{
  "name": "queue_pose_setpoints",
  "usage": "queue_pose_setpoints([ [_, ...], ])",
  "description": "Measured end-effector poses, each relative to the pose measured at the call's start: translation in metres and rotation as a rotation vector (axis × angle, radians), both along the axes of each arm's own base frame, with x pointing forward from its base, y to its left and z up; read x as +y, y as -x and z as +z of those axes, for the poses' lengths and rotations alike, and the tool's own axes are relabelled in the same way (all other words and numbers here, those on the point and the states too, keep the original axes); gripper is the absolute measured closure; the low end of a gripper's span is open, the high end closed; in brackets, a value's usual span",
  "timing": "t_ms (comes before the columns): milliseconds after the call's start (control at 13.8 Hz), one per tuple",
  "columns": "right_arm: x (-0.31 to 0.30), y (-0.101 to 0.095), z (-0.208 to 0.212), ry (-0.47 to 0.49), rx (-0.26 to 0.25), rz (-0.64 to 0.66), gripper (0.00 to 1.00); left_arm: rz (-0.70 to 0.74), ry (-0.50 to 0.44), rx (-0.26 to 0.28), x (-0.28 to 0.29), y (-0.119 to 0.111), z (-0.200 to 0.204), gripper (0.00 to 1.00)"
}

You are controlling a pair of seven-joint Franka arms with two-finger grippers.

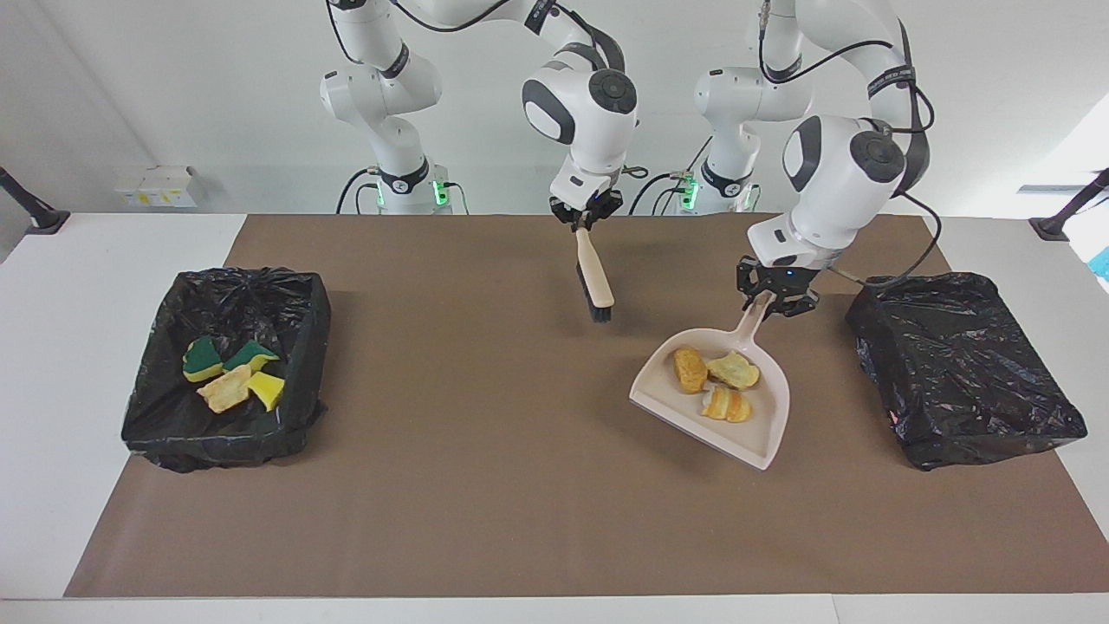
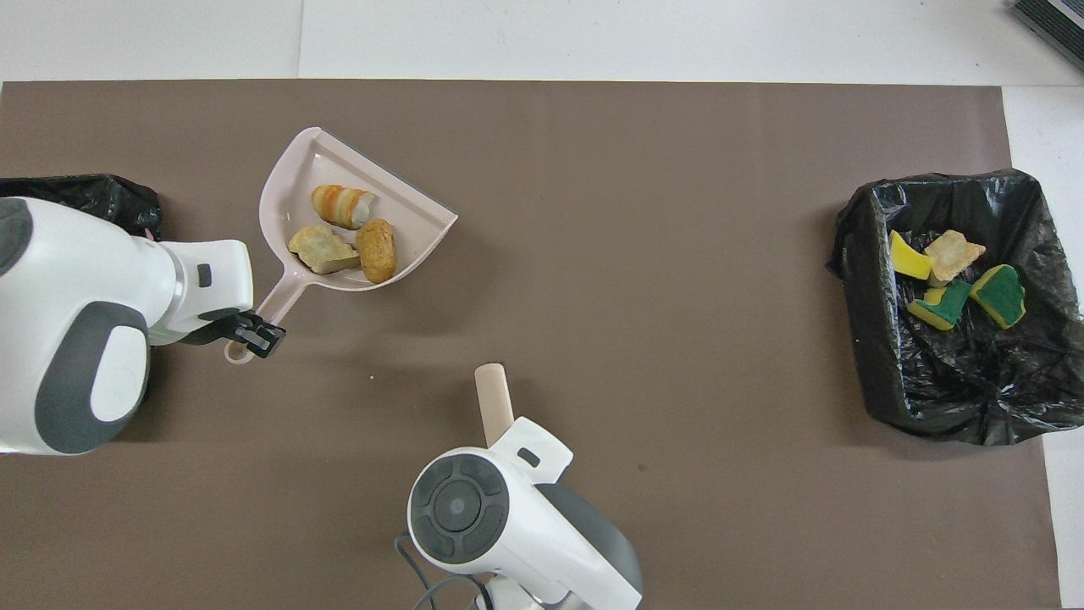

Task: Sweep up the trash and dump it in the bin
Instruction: 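Lift the dustpan with the left gripper while the right gripper lowers the brush, then tip the dustpan over the bin nearest the left gripper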

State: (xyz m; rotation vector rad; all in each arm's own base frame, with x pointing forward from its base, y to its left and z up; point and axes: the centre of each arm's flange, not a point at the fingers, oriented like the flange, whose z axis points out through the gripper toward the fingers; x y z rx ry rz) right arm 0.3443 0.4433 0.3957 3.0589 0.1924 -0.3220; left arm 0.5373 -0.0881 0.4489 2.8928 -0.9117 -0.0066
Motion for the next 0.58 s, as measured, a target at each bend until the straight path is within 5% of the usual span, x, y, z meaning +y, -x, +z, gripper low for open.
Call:
queue_pose_setpoints([
  [290, 0.023, 0.034, -0.037, 0.013, -0.001, -0.095, 0.74, -0.05, -0.004, -0.032, 0.077, -0.019, 0.04, 0.67],
  [580, 0.02, 0.037, -0.058, 0.015, 0.001, -0.143, 0.74, -0.081, -0.005, -0.016, 0.189, -0.02, 0.051, 0.67],
])
